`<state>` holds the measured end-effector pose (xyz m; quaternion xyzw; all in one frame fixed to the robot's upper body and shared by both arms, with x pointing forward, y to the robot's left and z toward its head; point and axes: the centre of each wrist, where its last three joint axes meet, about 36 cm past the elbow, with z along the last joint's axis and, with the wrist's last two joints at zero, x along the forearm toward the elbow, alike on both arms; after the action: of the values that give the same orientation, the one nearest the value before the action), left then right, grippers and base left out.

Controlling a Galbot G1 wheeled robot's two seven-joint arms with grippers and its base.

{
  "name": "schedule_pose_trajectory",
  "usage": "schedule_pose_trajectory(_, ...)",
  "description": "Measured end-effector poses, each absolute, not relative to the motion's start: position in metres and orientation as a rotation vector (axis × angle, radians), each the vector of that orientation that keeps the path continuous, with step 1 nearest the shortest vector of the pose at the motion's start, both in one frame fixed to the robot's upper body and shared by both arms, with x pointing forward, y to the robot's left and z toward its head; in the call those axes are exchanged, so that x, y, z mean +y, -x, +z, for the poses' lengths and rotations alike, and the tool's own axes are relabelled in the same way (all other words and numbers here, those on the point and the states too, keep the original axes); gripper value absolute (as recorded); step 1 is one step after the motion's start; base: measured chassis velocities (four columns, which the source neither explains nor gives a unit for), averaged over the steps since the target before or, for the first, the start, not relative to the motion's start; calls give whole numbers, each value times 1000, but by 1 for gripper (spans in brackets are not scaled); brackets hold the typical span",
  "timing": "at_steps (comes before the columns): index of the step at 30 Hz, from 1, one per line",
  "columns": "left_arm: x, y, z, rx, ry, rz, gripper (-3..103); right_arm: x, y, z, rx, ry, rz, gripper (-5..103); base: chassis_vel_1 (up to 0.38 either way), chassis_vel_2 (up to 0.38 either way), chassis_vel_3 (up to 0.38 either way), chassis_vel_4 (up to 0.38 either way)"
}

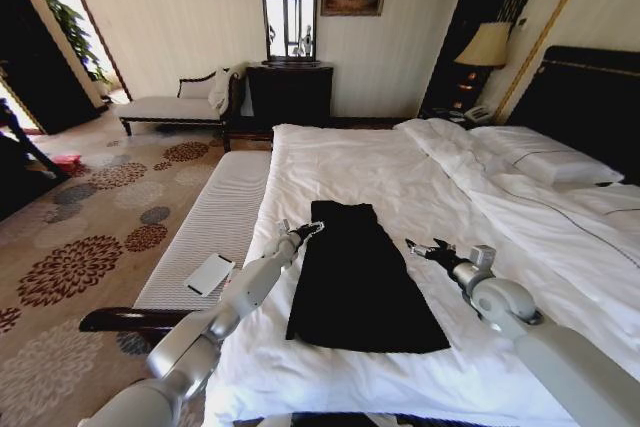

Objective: Fold the clothes on the bed.

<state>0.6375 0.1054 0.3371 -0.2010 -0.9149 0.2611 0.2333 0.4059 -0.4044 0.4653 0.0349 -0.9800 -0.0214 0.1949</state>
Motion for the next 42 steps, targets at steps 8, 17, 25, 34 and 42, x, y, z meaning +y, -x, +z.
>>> schedule_pose_trajectory(8,103,-633,338,-2501,564,718,58,-403,-407,467,-2750,-98,-60,100,0,0,0,0)
schedule_pose_trajectory(17,104,-629,337,-2493,552,711,26,-401,-408,469,-2751,-100,-61,100,0,0,0,0)
schedule_pose_trajectory(25,115,-628,340,-2501,523,718,0,-402,-405,465,-2743,-95,-60,100,0,0,0,0)
schedule_pose_trajectory(34,126,-630,342,-2502,481,748,0,-401,-405,463,-2742,-97,-69,100,0,0,0,0)
schedule_pose_trajectory(42,168,-613,376,-2529,454,701,0,-399,-405,462,-2746,-98,-79,100,0,0,0,0)
